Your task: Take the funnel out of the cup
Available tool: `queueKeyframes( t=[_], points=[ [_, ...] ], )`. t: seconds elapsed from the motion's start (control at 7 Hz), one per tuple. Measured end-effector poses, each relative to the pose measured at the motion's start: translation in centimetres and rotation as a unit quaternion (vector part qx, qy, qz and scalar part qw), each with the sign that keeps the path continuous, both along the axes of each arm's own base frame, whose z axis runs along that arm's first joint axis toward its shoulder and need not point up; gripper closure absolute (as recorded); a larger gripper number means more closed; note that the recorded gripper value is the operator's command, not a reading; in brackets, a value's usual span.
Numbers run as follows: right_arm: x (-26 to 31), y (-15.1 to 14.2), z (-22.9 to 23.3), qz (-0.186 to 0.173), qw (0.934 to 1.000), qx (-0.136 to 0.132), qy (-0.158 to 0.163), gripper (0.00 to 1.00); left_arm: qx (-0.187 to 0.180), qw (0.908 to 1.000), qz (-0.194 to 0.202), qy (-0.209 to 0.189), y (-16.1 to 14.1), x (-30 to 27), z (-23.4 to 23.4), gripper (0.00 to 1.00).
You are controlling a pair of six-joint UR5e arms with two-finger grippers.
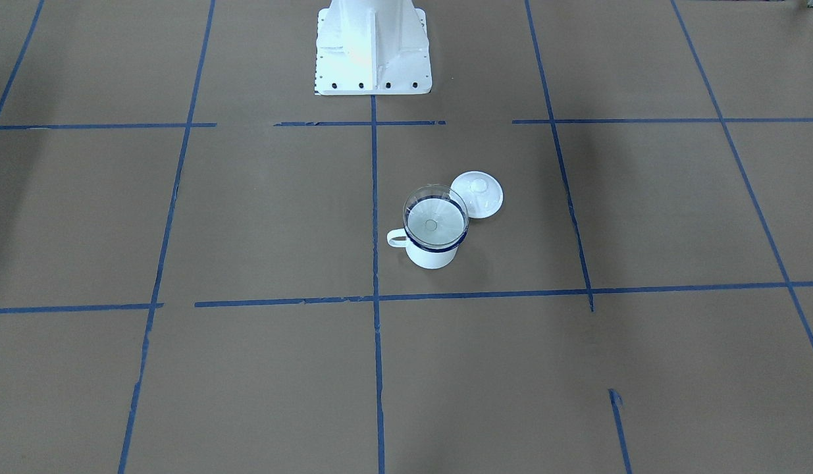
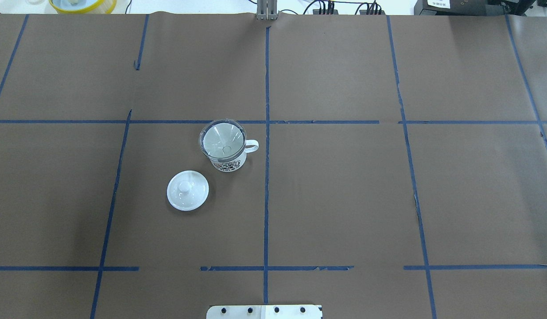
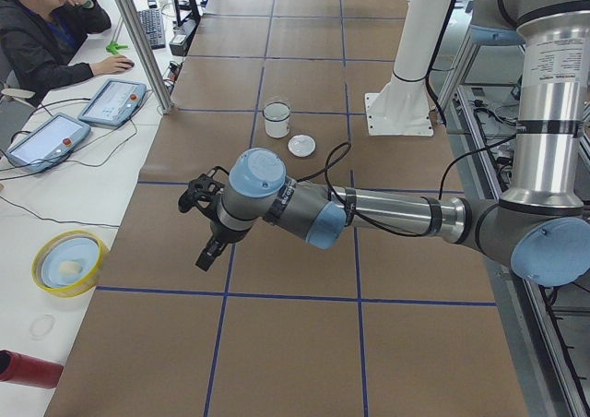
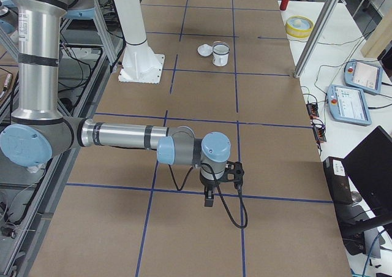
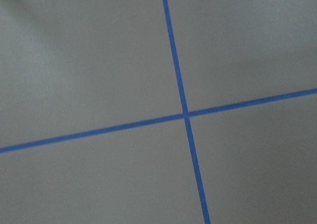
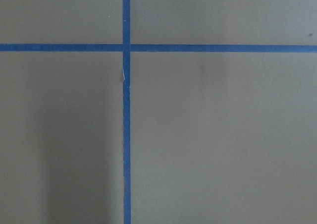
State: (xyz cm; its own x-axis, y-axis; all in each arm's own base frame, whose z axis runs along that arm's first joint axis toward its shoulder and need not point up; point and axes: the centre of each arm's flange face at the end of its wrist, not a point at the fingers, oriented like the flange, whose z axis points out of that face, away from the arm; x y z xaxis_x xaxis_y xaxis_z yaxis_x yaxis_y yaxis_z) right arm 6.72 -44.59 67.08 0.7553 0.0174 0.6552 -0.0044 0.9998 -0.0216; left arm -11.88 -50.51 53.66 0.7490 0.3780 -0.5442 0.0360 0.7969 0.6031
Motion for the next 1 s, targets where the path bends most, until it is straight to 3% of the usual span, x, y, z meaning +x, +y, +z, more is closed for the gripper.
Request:
queueKeyframes(
  t=[0.29,0.71,1.0],
  points=[
    [0.0,0.0,0.0,0.000,1.0000,0.000,0.000,0.00,-0.024,0.9955,-0.039,0.083,-2.8,2.7,-6.2,0.00],
    [0.0,0.0,0.0,0.000,1.0000,0.000,0.000,0.00,-0.074,0.9827,0.009,0.170,-6.9,20.4,-18.9,0.00],
    [0.0,0.0,0.0,0.000,1.0000,0.000,0.000,0.00,-0.187,0.9593,0.003,0.211,-7.1,34.1,-27.6,0.00]
  ],
)
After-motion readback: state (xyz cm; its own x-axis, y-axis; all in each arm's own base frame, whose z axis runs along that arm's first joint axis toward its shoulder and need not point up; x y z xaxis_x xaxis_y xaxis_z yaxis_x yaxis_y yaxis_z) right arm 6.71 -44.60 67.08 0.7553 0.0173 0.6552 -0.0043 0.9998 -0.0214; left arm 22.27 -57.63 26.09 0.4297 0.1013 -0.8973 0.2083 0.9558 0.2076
